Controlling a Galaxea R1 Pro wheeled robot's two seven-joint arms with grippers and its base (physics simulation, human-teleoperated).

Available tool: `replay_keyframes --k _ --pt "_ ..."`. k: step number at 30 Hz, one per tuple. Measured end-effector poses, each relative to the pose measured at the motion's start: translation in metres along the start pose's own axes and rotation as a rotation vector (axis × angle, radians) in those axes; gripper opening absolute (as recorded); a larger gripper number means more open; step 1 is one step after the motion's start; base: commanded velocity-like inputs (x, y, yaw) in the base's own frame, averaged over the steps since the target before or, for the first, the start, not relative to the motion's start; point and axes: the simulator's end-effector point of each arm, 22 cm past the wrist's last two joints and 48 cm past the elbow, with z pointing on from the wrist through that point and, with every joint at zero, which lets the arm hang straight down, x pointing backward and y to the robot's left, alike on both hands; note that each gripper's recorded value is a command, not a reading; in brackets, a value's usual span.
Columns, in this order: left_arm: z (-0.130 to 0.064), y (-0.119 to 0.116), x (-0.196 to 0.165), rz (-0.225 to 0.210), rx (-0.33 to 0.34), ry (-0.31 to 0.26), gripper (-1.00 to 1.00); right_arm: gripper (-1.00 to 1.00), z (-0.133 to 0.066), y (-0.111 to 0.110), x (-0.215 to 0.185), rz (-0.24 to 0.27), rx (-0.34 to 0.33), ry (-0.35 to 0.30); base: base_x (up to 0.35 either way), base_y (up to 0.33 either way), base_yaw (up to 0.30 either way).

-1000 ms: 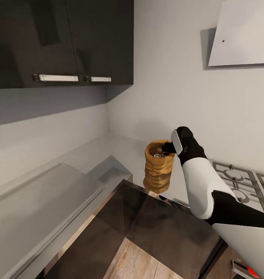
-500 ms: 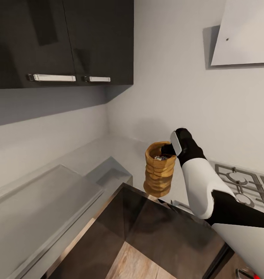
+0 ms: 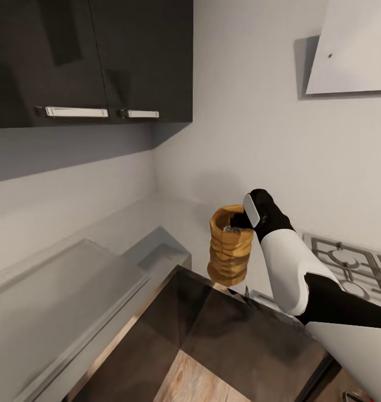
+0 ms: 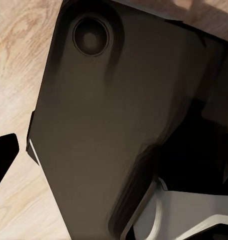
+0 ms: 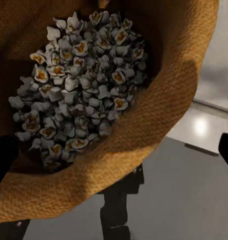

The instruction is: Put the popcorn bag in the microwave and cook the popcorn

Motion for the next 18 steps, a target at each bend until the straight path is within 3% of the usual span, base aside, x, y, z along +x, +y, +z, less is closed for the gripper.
replay_keyframes --k 6,18 --pt "0.0000 0.0000 0.0000 0.000 0.000 0.000 1.00 1.00 0.0003 0.0003 0.0003 0.000 -0.001 0.001 0.156 0.000 0.000" --pt "0.0001 0.0000 -0.0002 -0.001 0.000 0.000 1.00 1.00 0.0056 0.0026 0.0088 -0.007 -0.003 0.025 0.006 0.000 0.000"
